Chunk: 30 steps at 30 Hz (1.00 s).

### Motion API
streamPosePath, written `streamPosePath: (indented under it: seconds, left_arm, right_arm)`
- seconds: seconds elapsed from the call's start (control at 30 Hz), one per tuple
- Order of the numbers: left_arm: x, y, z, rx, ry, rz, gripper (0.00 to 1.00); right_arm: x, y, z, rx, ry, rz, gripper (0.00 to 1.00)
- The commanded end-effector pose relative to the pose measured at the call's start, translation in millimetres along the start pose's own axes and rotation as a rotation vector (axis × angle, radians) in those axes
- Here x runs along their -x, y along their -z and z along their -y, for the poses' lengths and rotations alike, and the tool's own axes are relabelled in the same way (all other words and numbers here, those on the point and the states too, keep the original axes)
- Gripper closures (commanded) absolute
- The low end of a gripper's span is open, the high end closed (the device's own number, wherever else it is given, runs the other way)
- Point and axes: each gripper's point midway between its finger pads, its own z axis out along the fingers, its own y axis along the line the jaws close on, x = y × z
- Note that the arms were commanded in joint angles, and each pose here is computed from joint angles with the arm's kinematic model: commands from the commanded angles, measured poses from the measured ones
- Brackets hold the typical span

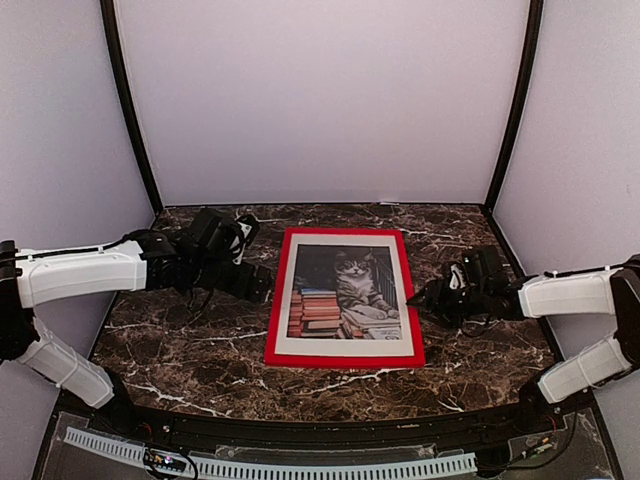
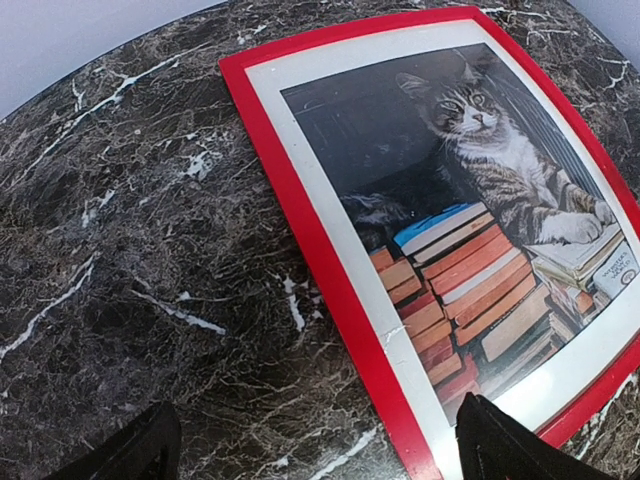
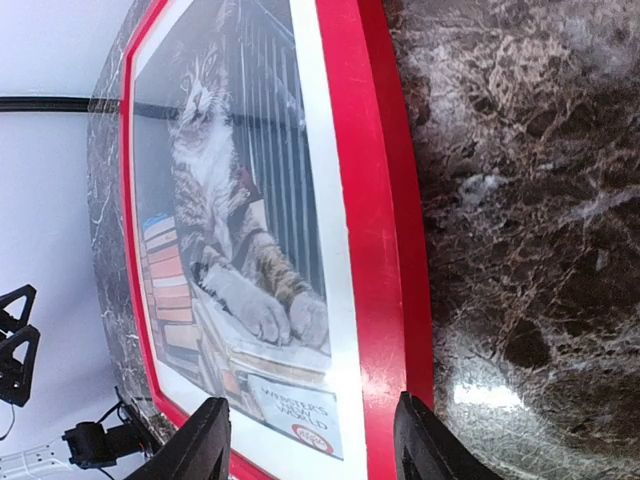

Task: Put the photo into the frame
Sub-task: Place the photo frame at the center of the board, then reset both arms

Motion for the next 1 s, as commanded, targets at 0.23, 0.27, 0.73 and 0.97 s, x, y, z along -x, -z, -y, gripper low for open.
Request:
streamPosePath:
  seconds: [0.23,0.27,0.73,0.97]
  left_arm:
    - [4,23,-42,0.06,0.098,0.048,0.01]
    - [5,26,-45,0.061,0.112,0.059,0.01]
    - [27,65,-109,0.132,0.244,0.243,0.01]
    - [48,107,-128,0.225,0.22,0.366,0.01]
  right_arm:
    - [60,35,-16,-0.214,0.281,0.164,0.33]
    - [64,40,-17,-0.24,0.313,0.169,0.31]
    - [116,96,-54,-0.416,0.613,0.31,0.01]
    - [130,126,-69,-0.438,0.666,0.432,0.01]
